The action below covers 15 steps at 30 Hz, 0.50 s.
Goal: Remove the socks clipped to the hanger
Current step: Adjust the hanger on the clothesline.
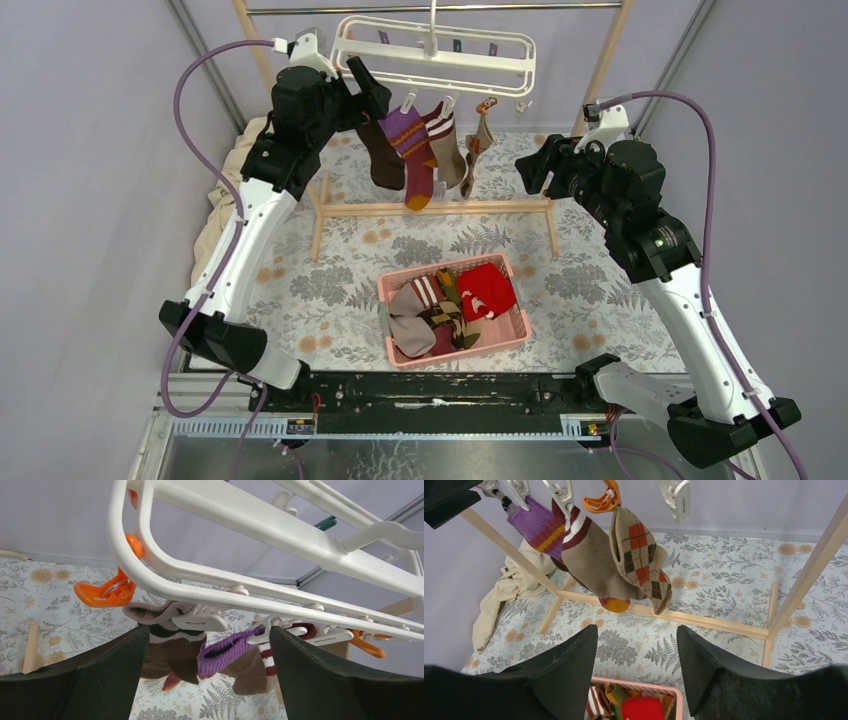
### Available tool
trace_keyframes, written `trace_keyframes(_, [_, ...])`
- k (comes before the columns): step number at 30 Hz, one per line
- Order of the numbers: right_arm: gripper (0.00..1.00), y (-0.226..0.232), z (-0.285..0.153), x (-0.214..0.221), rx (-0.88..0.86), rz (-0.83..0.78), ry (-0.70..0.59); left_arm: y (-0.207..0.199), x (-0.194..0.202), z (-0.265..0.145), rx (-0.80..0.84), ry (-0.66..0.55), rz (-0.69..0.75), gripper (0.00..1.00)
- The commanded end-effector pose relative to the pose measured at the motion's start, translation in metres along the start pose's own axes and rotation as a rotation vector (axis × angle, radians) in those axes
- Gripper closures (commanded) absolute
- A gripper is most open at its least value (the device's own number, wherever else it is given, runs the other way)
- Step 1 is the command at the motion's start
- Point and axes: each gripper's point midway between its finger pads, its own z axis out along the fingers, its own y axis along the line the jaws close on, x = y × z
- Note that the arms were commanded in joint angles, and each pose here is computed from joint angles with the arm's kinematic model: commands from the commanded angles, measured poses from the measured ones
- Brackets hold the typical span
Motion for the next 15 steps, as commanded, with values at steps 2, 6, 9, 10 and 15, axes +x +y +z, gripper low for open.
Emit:
trace_keyframes(2, [0.34,0.006,-0.002,-0.013,-0.03,-0.008,-0.037,-0.008,-0.022,-0.018,0.012,-0.057,0.003,0.02])
trace_keyframes(6, [0.33,0.005,0.0,-0.008,-0.031,-0.003,-0.029,-0.006,-0.021,-0.024,0.009,-0.059,0.003,0.01])
trace_keyframes(9, [0.33,0.005,0.001,-0.004,-0.033,0.0,-0.024,-0.004,-0.018,-0.028,0.004,-0.058,0.004,0.01])
trace_keyframes(10, [0.33,0.004,0.002,-0.003,-0.033,0.0,-0.02,-0.003,-0.016,-0.029,0.003,-0.055,0.005,0.01])
trace_keyframes(15, [0.33,0.003,0.002,0.001,-0.03,0.002,-0.014,0.001,-0.013,-0.037,-0.001,-0.062,-0.001,0.01])
